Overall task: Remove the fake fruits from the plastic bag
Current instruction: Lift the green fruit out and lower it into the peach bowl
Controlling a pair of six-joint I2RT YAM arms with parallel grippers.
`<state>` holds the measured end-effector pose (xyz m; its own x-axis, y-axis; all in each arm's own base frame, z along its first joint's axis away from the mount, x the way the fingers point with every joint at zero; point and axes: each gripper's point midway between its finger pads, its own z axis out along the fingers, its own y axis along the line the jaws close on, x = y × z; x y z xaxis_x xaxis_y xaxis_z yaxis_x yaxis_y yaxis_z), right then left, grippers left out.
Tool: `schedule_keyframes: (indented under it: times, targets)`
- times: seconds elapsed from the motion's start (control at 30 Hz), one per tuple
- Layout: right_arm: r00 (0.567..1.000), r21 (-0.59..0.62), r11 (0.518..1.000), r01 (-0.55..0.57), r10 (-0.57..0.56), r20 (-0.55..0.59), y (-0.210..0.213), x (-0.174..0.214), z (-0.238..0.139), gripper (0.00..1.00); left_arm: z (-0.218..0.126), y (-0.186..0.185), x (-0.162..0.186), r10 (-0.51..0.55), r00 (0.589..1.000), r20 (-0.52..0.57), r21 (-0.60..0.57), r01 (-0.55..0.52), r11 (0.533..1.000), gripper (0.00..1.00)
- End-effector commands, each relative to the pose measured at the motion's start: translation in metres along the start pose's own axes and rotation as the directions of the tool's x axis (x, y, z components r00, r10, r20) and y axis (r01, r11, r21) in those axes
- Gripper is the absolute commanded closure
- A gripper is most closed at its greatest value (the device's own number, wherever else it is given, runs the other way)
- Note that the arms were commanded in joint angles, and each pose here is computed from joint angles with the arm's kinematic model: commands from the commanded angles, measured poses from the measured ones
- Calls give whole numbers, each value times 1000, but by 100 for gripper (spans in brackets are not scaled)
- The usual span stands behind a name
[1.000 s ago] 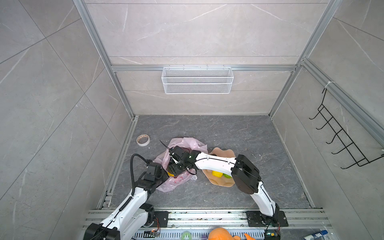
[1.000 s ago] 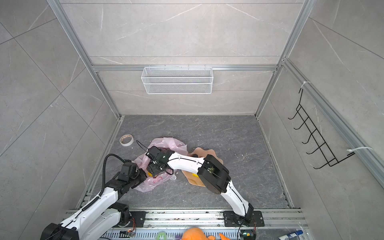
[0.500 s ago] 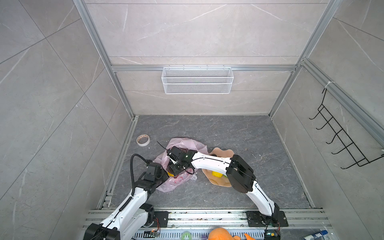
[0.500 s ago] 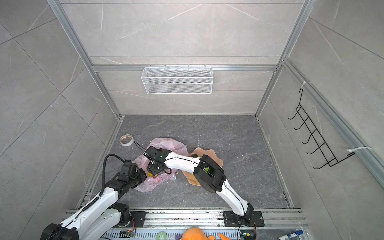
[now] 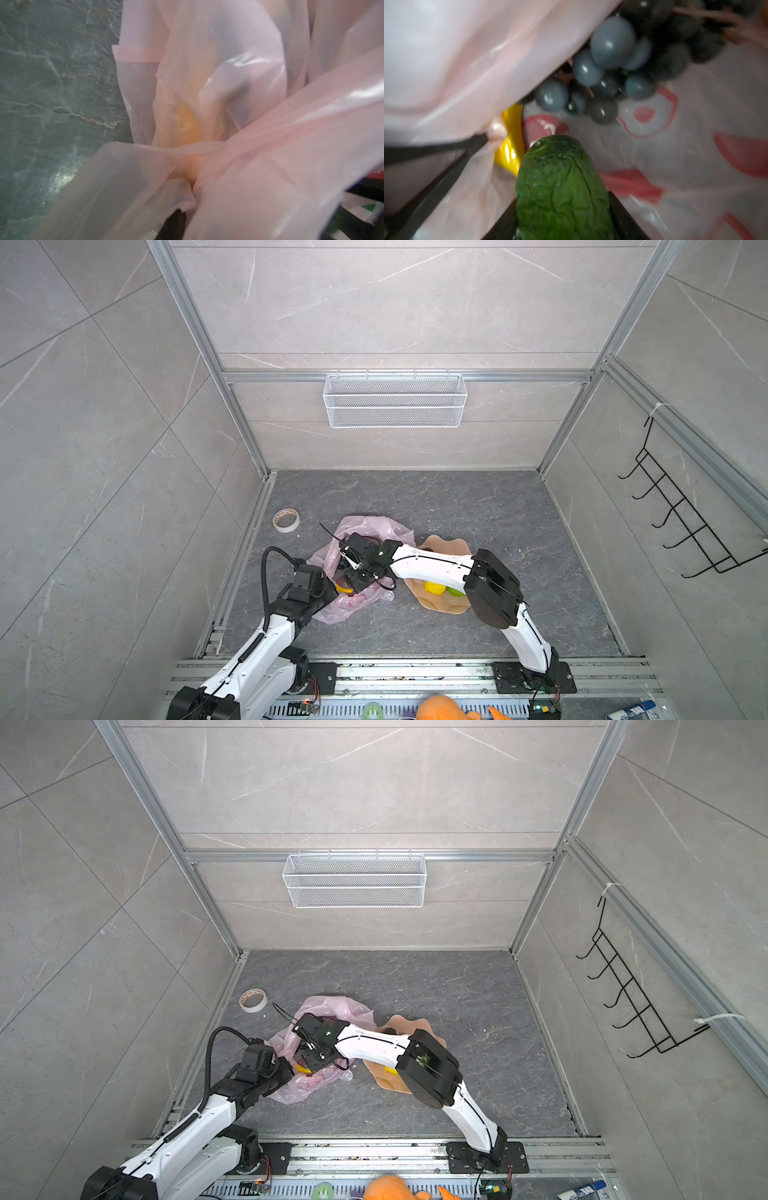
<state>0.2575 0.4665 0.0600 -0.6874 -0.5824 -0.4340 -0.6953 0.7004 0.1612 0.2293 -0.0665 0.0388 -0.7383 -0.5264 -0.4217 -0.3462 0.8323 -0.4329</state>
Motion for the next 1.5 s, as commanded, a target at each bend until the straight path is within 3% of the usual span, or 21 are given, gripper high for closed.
schedule_keyframes:
  times: [0.0, 0.23, 0.4, 0.6, 0.73, 0.8, 1.07, 1.23, 1.47]
  targets:
    - [994, -4, 1000, -9, 10, 105, 1, -18, -48, 44, -6, -27, -23, 79, 996, 49, 64, -82, 995, 90]
    - [978, 55, 998, -42, 29, 206, -20, -6, -100, 44, -7, -60, -53, 220, 969, 111, 102, -231, 968, 94]
    - [970, 108, 990, -92, 64, 234, -47, 12, -132, 44, -2, -75, -56, 292, 944, 154, 163, -315, 935, 96]
    - [958, 134, 973, -187, 151, 244, -88, 46, -168, 44, 7, -75, -49, 306, 940, 151, 184, -331, 926, 96]
    - [937, 184, 937, -298, 250, 243, -131, 71, -186, 44, 9, -75, -50, 307, 940, 149, 180, -331, 926, 96]
    - [918, 248, 896, -369, 310, 247, -163, 85, -194, 44, 9, -75, -49, 305, 941, 146, 182, -329, 927, 95]
    - [831, 333, 761, -556, 506, 230, -238, 128, -193, 44, 9, -73, -49, 305, 941, 149, 180, -329, 927, 95]
    - [800, 343, 724, -599, 559, 217, -254, 142, -187, 44, 8, -74, -49, 304, 940, 154, 179, -329, 927, 95]
    - [795, 392, 700, -596, 583, 168, -264, 153, -168, 46, 9, -73, -49, 303, 941, 150, 178, -327, 928, 95]
